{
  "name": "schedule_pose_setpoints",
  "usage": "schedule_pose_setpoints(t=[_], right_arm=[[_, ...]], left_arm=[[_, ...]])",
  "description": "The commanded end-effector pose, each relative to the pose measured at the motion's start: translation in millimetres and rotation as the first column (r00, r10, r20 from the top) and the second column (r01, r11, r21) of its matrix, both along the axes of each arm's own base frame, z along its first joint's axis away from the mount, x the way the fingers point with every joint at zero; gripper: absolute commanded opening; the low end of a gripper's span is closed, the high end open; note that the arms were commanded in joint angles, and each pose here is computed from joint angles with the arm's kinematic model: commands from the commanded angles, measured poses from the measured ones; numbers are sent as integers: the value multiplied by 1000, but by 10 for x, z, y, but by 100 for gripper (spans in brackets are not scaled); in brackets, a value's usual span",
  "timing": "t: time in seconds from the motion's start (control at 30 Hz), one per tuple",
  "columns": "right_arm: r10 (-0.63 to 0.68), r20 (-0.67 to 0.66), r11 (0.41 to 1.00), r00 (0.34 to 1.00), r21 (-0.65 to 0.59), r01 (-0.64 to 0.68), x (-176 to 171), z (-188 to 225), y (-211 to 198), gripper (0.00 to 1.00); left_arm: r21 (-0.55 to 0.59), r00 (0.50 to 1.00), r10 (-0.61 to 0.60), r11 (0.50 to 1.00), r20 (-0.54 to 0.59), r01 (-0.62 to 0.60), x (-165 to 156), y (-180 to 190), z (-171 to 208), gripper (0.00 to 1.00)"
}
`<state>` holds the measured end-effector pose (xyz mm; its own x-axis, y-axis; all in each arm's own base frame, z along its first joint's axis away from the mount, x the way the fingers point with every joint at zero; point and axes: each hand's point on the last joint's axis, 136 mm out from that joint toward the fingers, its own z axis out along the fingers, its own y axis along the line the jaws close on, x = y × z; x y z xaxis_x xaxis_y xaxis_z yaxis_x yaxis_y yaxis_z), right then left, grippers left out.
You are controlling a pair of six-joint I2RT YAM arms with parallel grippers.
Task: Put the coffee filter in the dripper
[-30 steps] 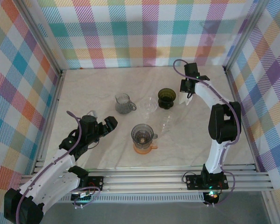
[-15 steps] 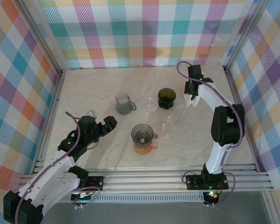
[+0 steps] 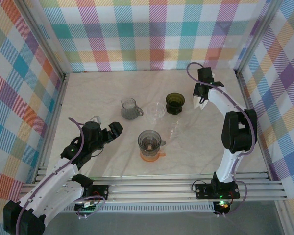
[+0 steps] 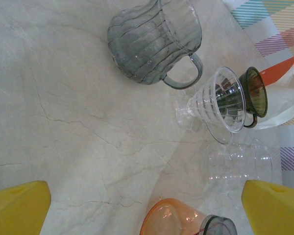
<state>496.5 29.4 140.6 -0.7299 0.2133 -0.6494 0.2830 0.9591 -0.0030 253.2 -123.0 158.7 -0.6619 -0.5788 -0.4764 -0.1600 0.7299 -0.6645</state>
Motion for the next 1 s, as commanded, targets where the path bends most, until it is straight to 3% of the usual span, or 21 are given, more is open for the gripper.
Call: schedule_pose_setpoints(t=[0.0,0.33,0.97], right_arm=[[-21,24,999,999,43,20,100,-14,56,2],[-35,21,995,999,93,32,98,-76,105,22],[-39,27,991,999,131,36,6,79,167,40]], left_arm=[[8,1000,-7,1000,1,7,3,-9,-50,100],[8,1000,-8,1000,-7,8,3,-15,-78,100],[5,1000,-8,1000,-10,9,13,-24,-71,100]])
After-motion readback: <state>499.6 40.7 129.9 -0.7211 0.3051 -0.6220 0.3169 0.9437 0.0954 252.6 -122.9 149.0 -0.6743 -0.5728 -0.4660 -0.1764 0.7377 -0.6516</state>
